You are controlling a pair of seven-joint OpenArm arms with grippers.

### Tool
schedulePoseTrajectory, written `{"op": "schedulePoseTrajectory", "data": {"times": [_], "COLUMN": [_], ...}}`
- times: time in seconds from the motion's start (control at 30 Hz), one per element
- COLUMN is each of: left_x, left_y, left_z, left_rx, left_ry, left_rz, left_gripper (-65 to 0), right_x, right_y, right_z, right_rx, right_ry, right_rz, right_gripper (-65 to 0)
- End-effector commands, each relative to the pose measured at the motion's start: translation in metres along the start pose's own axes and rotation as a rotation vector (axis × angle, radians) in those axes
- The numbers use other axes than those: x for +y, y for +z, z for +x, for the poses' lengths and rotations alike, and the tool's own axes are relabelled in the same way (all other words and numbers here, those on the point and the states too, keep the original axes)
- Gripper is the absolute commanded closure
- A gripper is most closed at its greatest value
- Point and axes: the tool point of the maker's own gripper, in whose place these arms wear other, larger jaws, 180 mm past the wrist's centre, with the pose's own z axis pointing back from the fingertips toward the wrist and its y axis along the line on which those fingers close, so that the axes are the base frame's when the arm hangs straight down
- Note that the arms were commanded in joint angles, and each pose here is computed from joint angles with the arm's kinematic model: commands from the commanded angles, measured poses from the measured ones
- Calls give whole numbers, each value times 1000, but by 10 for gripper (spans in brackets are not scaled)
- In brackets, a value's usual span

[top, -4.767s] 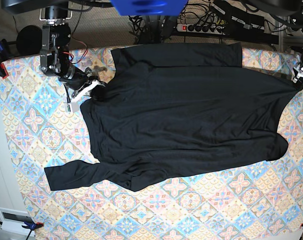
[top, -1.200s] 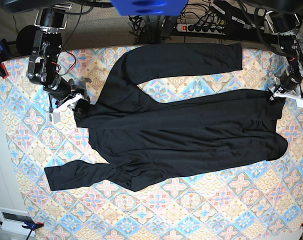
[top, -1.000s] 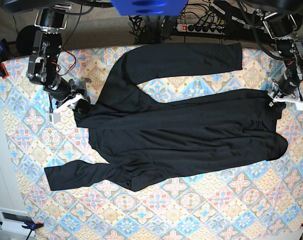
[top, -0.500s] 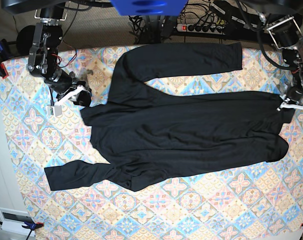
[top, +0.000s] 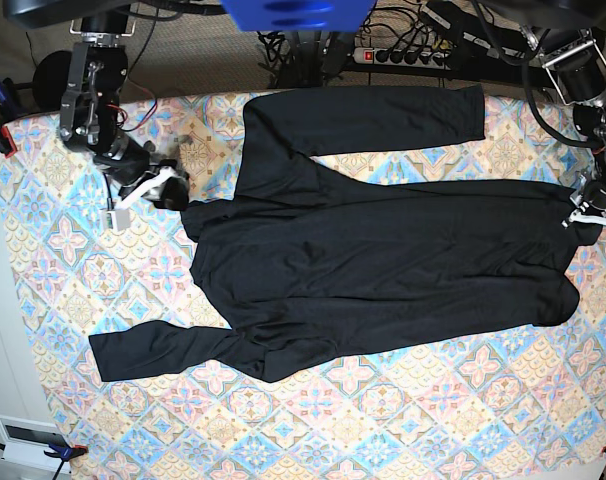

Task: Layout the t-shirt on the table in an organized manner, then fold the t-shirt properly
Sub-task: 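Lay the folded shoulder down with the left gripper and release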

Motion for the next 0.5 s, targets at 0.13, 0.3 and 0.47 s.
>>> {"op": "schedulePoseTrajectory", "data": {"times": [0.13,0.3,0.47], "left_x": [16,22,24], "left_y": [10,16,18], "left_z": [5,-18,-28], "left_rx": [-20,12,28], "left_ry": [-14,74,106], "left_rz": [18,-25,-37], "left_gripper": [-206,-285,-285], "right_x": [3,-12,-5], "right_y": [-6,-16,-24], "right_z": [-1,-8,32], "right_rx": [5,34,-38], "right_ry": [4,-42,-16], "right_rz": [22,1,22], "right_gripper": [-191,-234,-235]}}
